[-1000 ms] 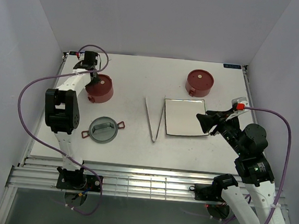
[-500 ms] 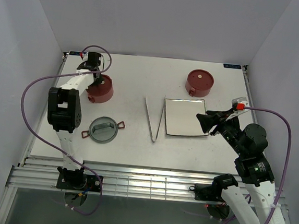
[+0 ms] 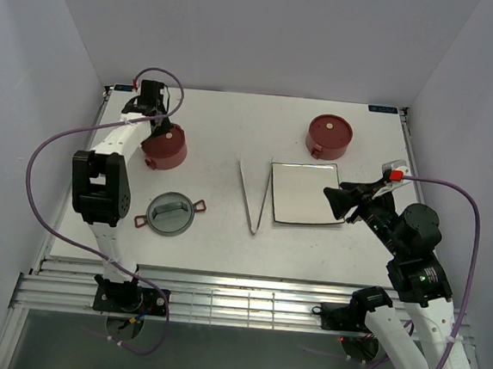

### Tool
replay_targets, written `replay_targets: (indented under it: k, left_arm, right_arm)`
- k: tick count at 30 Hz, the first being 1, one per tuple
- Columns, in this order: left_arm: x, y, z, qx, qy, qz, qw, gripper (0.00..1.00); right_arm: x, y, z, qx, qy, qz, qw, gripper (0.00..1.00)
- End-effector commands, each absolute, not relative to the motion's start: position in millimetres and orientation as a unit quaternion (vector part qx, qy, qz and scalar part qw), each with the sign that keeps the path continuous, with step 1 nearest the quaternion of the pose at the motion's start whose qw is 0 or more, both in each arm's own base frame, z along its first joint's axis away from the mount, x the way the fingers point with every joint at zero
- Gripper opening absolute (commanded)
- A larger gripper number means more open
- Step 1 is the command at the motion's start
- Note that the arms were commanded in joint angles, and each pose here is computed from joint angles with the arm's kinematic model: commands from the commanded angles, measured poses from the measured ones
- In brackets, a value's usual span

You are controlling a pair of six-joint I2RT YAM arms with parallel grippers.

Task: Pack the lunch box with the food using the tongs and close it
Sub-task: Close the box lid on the packing box.

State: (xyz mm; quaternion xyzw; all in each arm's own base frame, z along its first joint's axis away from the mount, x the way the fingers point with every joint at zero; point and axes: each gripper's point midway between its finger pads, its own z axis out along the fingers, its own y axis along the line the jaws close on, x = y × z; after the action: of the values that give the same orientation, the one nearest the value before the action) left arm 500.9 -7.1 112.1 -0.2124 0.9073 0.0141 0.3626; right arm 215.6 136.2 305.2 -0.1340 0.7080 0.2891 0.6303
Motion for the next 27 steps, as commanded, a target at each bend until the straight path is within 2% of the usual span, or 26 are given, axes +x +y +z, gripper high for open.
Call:
replay_targets:
  k: [1, 10, 21, 27]
  left_arm:
    - [507, -25, 150, -0.188, 0.897, -0.027, 0.398, 0.11]
    - [486, -27, 69, -0.202, 0.923, -0.014, 0.327, 0.07]
    - [488, -25, 69, -0.210, 0.923, -0.006, 0.321, 0.08]
    - [479, -32, 39, -0.224, 0.931, -0.015, 0.288, 0.06]
  right_arm:
    - [214, 138, 322, -0.143, 0.688, 0.294, 0.648, 0.58]
    - [215, 139, 322, -0.143, 0.689, 0.295, 0.647, 0.58]
    - [213, 137, 322, -0.142, 0.688, 0.293, 0.648, 0.58]
    - [213, 138, 323, -0.143, 0.688, 0.294, 0.648, 0.58]
